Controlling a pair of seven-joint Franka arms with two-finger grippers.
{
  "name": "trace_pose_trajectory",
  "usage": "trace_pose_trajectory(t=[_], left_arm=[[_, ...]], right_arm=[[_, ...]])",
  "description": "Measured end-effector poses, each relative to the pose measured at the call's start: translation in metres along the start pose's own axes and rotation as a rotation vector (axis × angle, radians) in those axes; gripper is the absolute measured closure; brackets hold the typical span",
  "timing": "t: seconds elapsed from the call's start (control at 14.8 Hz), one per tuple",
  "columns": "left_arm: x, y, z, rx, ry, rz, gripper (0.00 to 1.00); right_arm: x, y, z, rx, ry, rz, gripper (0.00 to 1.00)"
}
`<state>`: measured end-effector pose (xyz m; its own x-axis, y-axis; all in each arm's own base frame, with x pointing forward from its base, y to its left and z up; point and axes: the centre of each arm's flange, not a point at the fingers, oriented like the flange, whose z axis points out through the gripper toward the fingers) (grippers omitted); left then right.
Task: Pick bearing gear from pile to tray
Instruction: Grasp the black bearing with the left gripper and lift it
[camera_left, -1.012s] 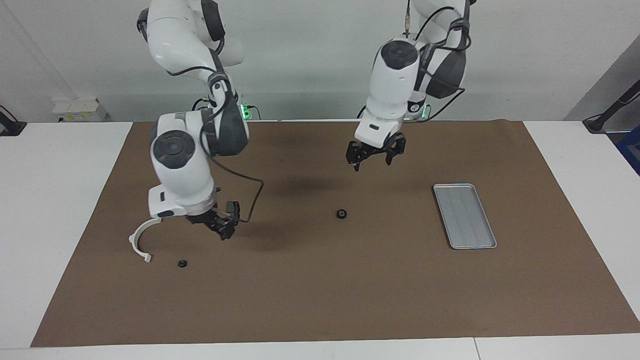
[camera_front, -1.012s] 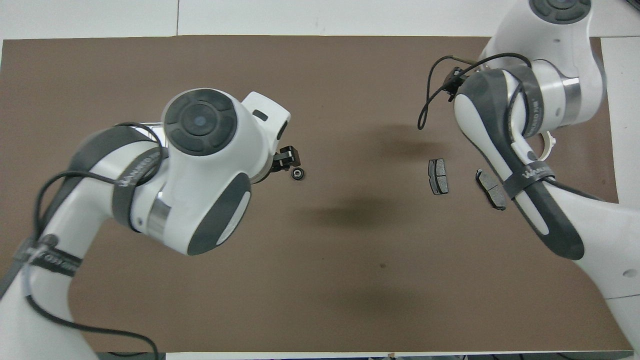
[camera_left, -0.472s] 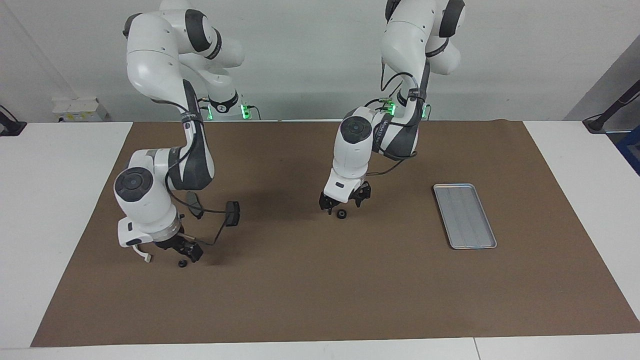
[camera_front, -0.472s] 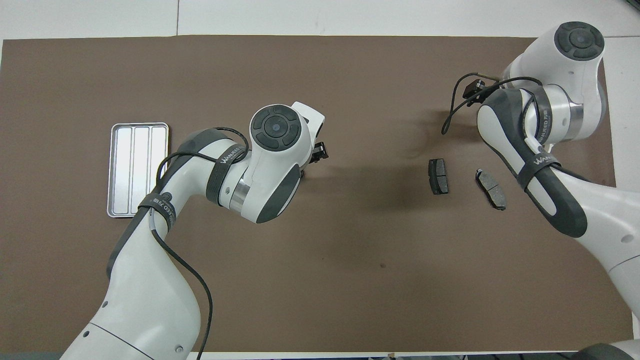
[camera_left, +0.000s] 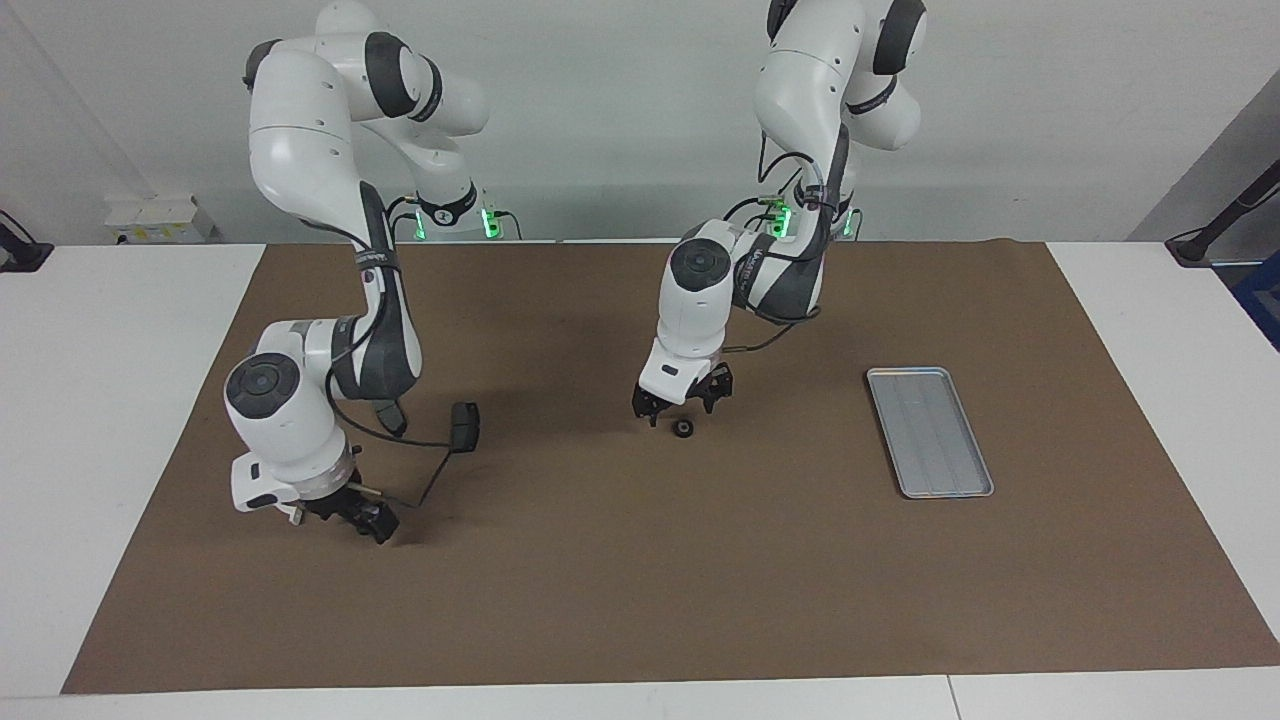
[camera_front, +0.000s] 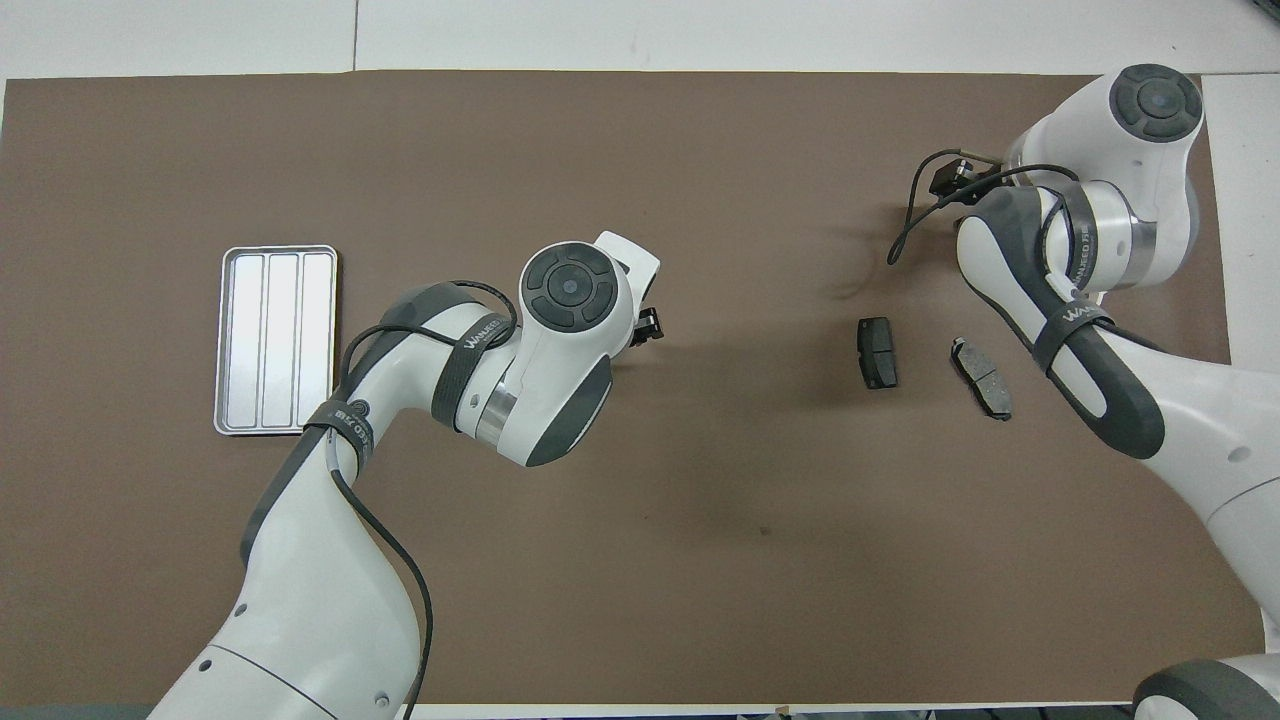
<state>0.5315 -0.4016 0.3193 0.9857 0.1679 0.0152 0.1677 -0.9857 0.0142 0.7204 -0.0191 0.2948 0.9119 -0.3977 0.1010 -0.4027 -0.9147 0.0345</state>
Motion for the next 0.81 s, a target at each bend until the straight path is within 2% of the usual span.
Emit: trace_pose_trajectory(t=[0.07, 0.2, 0.54, 0.61, 0.67, 0.74, 0.81], left_arm=[[-0.001, -0.001, 0.003, 0.001, -0.001, 0.0, 0.0], [-0.002, -0.004, 0.011, -0.005, 0.008, -0.002, 0.0], [-0.007, -0.013, 0.028, -0.017, 0.024, -0.007, 0.0], [-0.007, -0.014, 0.029, -0.019, 0.026, -0.007, 0.0], [-0.008, -0.015, 0.03, -0.021, 0.028, -0.008, 0.0], [-0.008, -0.015, 0.029, -0.023, 0.029, -0.008, 0.08], [-0.007, -0.015, 0.028, -0.025, 0.031, -0.008, 0.19]], right_arm=[[-0.001, -0.001, 0.003, 0.0, -0.002, -0.001, 0.0], [-0.001, -0.002, 0.005, 0.001, -0.006, -0.003, 0.1], [-0.004, -0.003, 0.009, -0.002, -0.014, -0.005, 0.19], [-0.004, -0.003, 0.01, -0.002, -0.016, -0.006, 0.24], [-0.005, -0.003, 0.01, -0.001, -0.015, -0.006, 0.4], [-0.005, -0.005, 0.008, 0.003, -0.012, -0.008, 0.49], [-0.005, -0.006, 0.008, 0.003, -0.013, -0.009, 0.49]])
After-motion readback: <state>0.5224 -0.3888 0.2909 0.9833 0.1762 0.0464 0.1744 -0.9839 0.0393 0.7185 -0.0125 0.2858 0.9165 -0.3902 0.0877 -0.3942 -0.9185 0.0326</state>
